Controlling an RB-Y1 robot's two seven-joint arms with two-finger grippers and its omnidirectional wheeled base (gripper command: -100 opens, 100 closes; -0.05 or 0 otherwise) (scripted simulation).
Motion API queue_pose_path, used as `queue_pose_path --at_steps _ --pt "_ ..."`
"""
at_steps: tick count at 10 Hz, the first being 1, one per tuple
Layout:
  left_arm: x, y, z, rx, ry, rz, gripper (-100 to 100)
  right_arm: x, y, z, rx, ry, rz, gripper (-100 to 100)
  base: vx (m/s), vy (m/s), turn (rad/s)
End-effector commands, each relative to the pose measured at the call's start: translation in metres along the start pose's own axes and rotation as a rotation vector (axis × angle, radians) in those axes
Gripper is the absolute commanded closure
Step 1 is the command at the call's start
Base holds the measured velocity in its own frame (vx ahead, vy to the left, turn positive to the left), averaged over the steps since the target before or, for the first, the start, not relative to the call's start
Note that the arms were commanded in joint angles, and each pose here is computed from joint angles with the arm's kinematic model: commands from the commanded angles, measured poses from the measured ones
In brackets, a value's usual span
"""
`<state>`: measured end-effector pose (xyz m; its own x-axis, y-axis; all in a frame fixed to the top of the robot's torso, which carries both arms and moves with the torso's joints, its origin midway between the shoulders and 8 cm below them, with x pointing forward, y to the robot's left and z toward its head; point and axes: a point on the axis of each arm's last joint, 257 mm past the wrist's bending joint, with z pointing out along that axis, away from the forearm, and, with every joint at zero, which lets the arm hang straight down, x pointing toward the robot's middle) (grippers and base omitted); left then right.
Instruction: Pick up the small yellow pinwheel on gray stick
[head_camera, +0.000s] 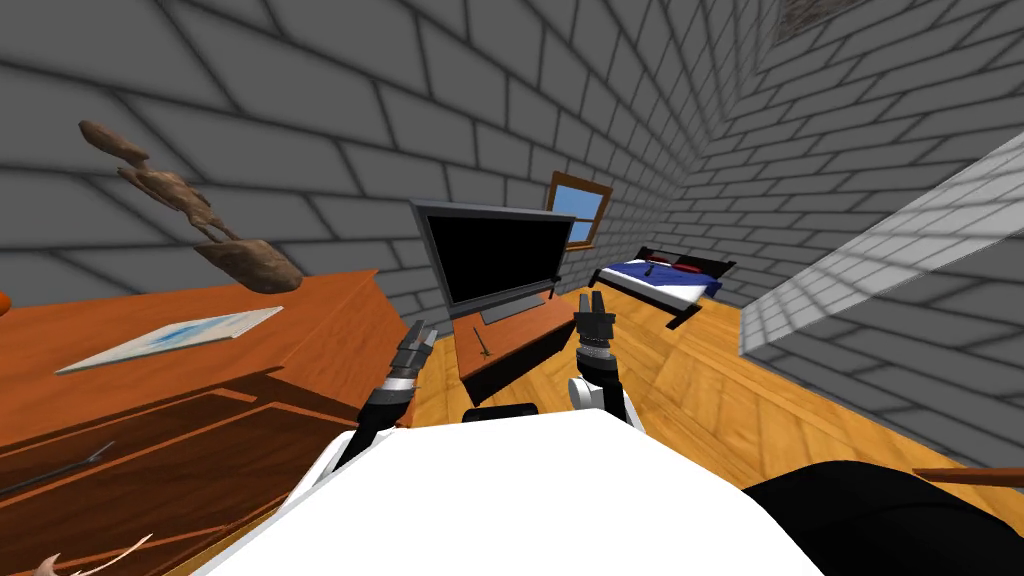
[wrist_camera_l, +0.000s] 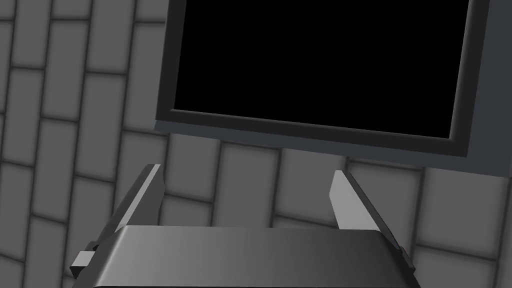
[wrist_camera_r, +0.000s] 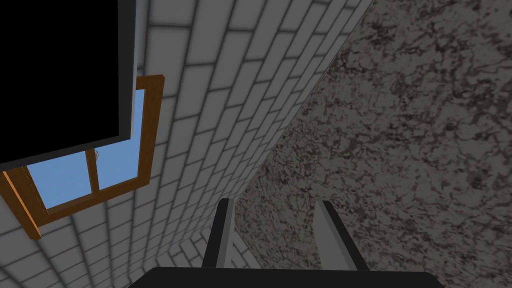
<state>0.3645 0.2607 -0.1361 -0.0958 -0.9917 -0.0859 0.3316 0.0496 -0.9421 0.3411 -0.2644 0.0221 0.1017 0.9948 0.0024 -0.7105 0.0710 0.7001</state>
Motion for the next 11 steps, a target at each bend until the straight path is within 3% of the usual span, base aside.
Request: queue_pose_path --at_steps 1,2,3,4,5,6,8,9,10,11 --pt "0.001 0.01 -0.002 -0.02 0.01 -0.031 -100 0.0 0.0 0.0 0.0 0.0 0.0 0 -0.029 0.022 -0.211" --pt "0.001 0.028 -0.012 -0.065 0.03 -0.038 -100 0.0 0.0 0.0 0.0 0.0 0.0 0 -0.027 0.022 -0.28" --pt "0.001 0.028 -0.012 -0.066 0.029 -0.062 -100 0.0 0.0 0.0 0.0 0.0 0.0 0 -0.023 0.019 -0.292" --pt "0.0 0.046 -0.024 -0.114 0.048 -0.063 -100 0.0 0.0 0.0 0.0 0.0 0.0 0 -0.029 0.02 -0.368" --pt "0.0 0.046 -0.024 -0.115 0.046 -0.091 -100 0.0 0.0 0.0 0.0 0.0 0.0 0 -0.026 0.024 -0.302" --pt "-0.001 0.065 -0.037 -0.166 0.063 -0.091 -100 0.0 0.0 0.0 0.0 0.0 0.0 0 -0.027 0.023 -0.374" --pt "-0.001 0.065 -0.037 -0.167 0.06 -0.128 -100 0.0 0.0 0.0 0.0 0.0 0.0 0 -0.021 0.019 -0.154" --pt "-0.003 0.083 -0.052 -0.221 0.073 -0.137 -100 0.0 0.0 0.0 0.0 0.0 0.0 0 -0.026 0.015 -0.313" --pt "-0.003 0.083 -0.052 -0.222 0.071 -0.162 -100 0.0 0.0 0.0 0.0 0.0 0.0 0 -0.026 0.025 -0.247" --pt "-0.006 0.101 -0.067 -0.276 0.084 -0.16 -100 0.0 0.0 0.0 0.0 0.0 0.0 0 -0.036 0.028 -0.378"
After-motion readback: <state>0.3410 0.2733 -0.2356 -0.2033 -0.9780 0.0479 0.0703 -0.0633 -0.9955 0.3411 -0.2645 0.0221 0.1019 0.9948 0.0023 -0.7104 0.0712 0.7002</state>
